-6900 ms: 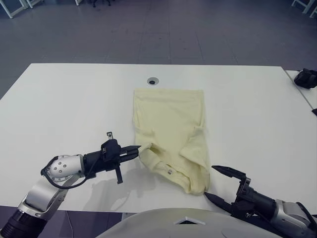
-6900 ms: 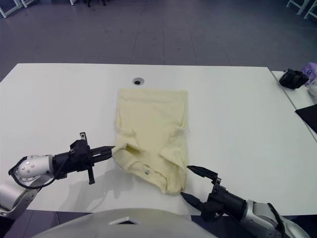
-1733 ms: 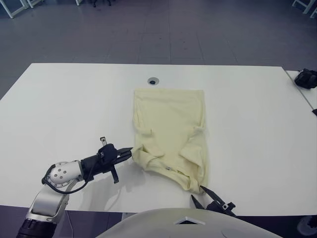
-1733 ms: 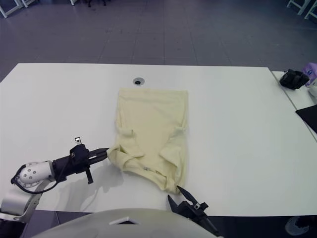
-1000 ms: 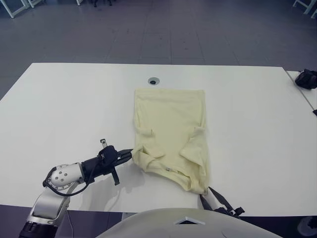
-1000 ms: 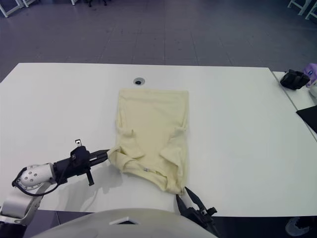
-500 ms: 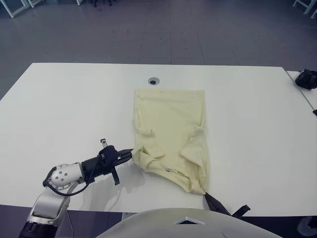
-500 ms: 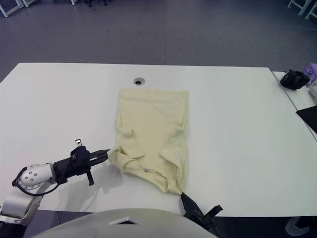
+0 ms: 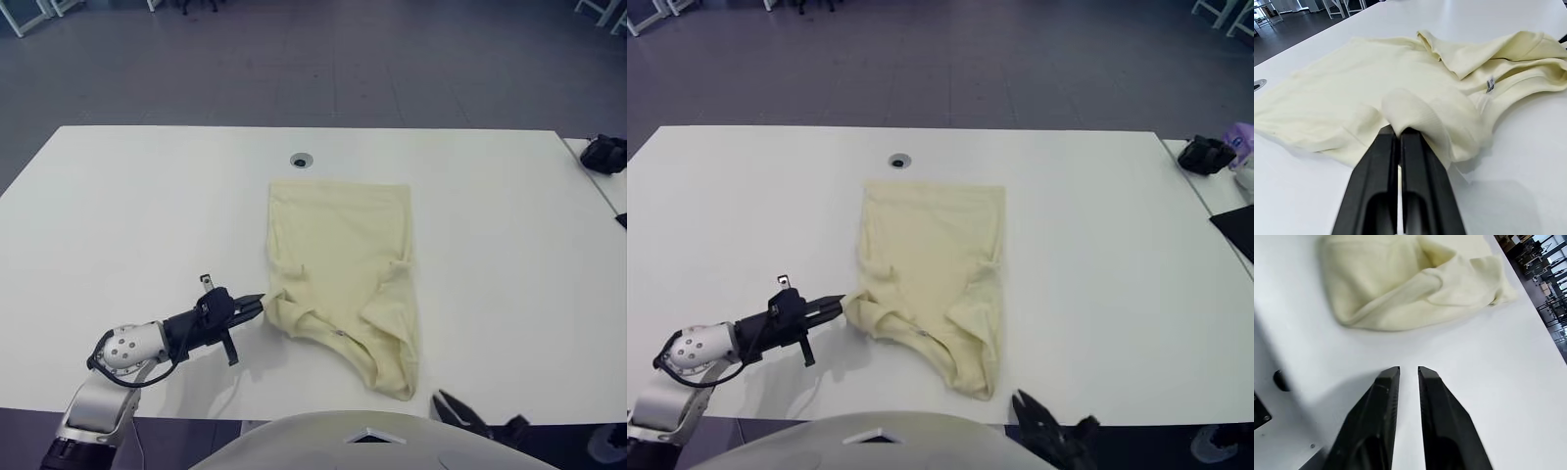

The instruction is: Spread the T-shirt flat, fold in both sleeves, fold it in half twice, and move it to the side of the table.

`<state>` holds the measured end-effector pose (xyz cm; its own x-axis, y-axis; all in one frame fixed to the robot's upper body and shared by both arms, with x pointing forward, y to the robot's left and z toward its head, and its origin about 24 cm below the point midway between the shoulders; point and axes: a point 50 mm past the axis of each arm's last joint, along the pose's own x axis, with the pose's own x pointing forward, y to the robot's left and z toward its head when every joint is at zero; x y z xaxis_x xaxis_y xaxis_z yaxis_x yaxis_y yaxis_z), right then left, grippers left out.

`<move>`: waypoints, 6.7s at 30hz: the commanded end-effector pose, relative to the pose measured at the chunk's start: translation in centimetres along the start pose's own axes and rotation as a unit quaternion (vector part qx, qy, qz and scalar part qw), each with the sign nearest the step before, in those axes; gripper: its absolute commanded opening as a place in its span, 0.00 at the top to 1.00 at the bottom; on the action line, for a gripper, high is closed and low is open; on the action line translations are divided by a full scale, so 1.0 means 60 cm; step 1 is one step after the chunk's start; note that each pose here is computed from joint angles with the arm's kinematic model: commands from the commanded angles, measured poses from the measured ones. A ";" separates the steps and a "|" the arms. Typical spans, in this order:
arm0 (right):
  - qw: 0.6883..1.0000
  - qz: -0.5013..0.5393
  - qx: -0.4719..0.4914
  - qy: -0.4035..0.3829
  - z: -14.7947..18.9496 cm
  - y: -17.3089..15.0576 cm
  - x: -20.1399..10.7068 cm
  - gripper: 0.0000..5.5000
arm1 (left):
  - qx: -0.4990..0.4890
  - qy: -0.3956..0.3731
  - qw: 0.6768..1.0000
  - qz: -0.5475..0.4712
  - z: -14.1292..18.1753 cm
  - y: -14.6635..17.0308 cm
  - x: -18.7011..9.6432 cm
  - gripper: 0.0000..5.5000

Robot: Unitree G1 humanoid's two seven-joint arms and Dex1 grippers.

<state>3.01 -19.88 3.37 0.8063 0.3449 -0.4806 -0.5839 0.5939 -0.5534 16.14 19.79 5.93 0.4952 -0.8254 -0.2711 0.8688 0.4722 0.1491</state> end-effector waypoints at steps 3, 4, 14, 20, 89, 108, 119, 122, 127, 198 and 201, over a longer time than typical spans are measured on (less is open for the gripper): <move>0.999 0.017 0.034 0.014 -0.015 -0.026 0.076 0.70 | 0.005 0.008 1.000 -0.001 0.000 -0.001 -0.003 1.00; 0.999 0.022 0.041 0.011 -0.015 -0.028 0.084 0.67 | 0.005 0.008 1.000 -0.002 0.001 -0.001 -0.003 1.00; 0.997 -0.012 0.073 -0.025 0.022 -0.046 0.036 0.43 | 0.007 0.011 1.000 0.001 0.000 0.001 -0.007 1.00; 0.996 0.036 0.061 -0.046 0.058 -0.044 0.004 0.25 | 0.004 0.009 1.000 0.013 0.000 0.000 -0.008 1.00; 0.997 -0.075 0.026 0.008 -0.099 -0.139 0.053 0.02 | -0.003 0.009 1.000 0.022 -0.009 -0.021 0.002 1.00; 0.986 0.001 -0.031 -0.166 0.057 -0.132 0.123 0.02 | -0.004 0.005 1.000 0.028 -0.013 -0.014 0.012 1.00; 0.984 -0.112 -0.056 -0.128 0.031 -0.208 0.123 0.02 | -0.003 0.009 0.999 0.033 -0.017 -0.011 0.011 1.00; 0.989 -0.107 -0.053 -0.086 0.003 -0.211 0.103 0.02 | -0.009 0.009 0.999 0.033 -0.020 -0.019 0.011 1.00; 0.997 -0.033 -0.072 -0.023 -0.030 -0.176 0.098 0.02 | -0.009 0.007 0.999 0.037 -0.021 -0.019 0.012 1.00; 0.935 0.312 -0.128 -0.107 -0.002 -0.009 0.038 0.33 | -0.006 0.022 0.999 0.040 -0.026 -0.006 0.002 1.00; 0.940 0.308 -0.114 -0.087 -0.007 -0.015 0.049 0.42 | -0.006 0.022 0.999 0.041 -0.026 -0.006 0.003 1.00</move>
<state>6.46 -18.42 4.15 0.3740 0.7848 -0.4942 -0.8759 0.1239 -0.4663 15.59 19.79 4.12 0.5578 -0.7750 -0.2970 0.8285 0.5409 0.1446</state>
